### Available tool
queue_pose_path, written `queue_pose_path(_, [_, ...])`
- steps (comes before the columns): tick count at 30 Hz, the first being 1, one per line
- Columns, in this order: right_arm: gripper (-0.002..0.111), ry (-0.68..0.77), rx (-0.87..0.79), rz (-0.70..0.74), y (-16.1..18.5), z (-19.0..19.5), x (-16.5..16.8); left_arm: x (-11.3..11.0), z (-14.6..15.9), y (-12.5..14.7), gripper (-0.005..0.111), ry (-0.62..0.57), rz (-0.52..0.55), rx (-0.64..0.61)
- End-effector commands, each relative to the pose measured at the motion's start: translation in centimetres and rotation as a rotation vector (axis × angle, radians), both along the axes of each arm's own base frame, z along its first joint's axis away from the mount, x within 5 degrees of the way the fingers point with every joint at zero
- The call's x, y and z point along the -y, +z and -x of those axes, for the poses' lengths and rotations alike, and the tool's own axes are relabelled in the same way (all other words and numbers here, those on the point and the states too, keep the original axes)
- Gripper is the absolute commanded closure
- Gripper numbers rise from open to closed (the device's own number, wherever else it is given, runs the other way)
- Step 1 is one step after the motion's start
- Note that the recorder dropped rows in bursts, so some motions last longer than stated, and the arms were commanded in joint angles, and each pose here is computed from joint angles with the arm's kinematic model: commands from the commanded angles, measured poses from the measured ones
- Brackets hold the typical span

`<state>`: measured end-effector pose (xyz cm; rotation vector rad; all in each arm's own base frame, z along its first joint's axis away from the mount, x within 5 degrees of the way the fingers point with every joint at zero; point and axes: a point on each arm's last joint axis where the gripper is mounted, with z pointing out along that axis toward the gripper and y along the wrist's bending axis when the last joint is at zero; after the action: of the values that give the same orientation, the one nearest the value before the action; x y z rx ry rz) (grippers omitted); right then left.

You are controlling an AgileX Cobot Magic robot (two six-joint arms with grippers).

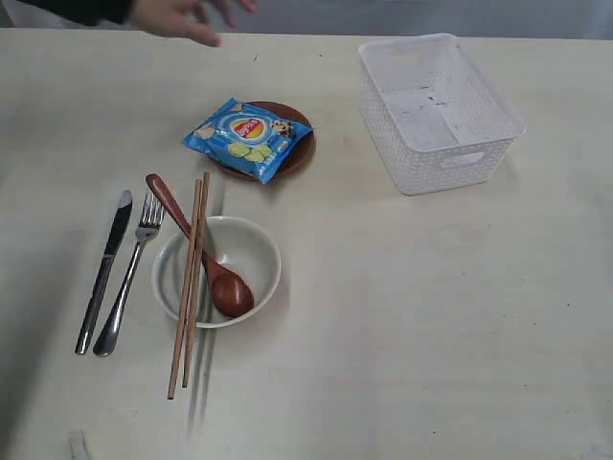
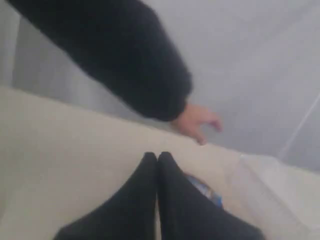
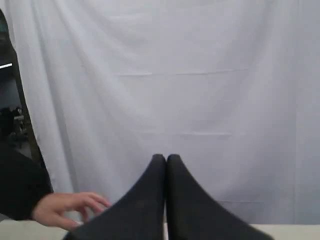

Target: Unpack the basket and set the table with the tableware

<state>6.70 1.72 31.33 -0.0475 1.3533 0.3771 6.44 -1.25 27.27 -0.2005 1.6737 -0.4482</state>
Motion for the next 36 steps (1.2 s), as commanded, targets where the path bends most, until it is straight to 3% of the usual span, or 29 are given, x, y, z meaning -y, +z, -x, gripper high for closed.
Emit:
queue_pose_path(1, [0.109, -0.011, 0.053, -0.037, -0.5, 1.1, 0.4, 0.2, -3.2, 2.5, 0.107, -0.009, -0.175, -0.289])
queue_pose_path(4, [0.109, -0.009, 0.066, -0.038, -0.5, 1.4, 0.5, 0.0, -6.4, 4.0, 0.107, 0.010, -0.312, -0.520])
queue_pose_path(8, [0.109, -0.005, 0.062, -0.036, -0.6, 1.5, 0.5, 0.0, -10.6, 4.1, 0.100, 0.010, -0.435, -0.807])
queue_pose_path(12, [0.109, 0.002, 0.044, -0.029, -0.7, 1.4, 0.4, -0.2, -14.1, 2.9, 0.072, 0.017, -0.548, -1.020])
queue_pose_path(15, [0.109, 0.009, 0.031, -0.032, -0.8, 1.4, 0.4, -0.1, -16.1, 1.3, 0.055, 0.002, -0.572, -1.131])
queue_pose_path(22, [0.109, 0.012, 0.026, -0.041, -0.8, 1.4, 0.4, -0.9, -18.5, -1.6, 0.054, 0.079, -0.665, -1.233])
queue_pose_path(27, [0.109, 0.013, 0.026, -0.043, -0.8, 1.4, 0.4, -3.2, -19.4, -2.5, 0.054, 0.148, -0.529, -1.242])
queue_pose_path(31, [0.109, 0.014, 0.023, -0.045, -0.9, 1.4, 0.3, -3.5, -20.0, -4.1, 0.054, 0.033, -0.338, -1.222])
queue_pose_path(34, [0.109, 0.014, 0.023, -0.045, -0.9, 1.4, 0.3, -4.1, -20.4, -5.0, 0.054, 0.049, -0.379, -1.218])
queue_pose_path(36, [0.109, 0.014, 0.023, -0.045, -0.9, 1.4, 0.3, -4.8, -20.6, -5.3, 0.054, 0.123, -0.405, -1.228])
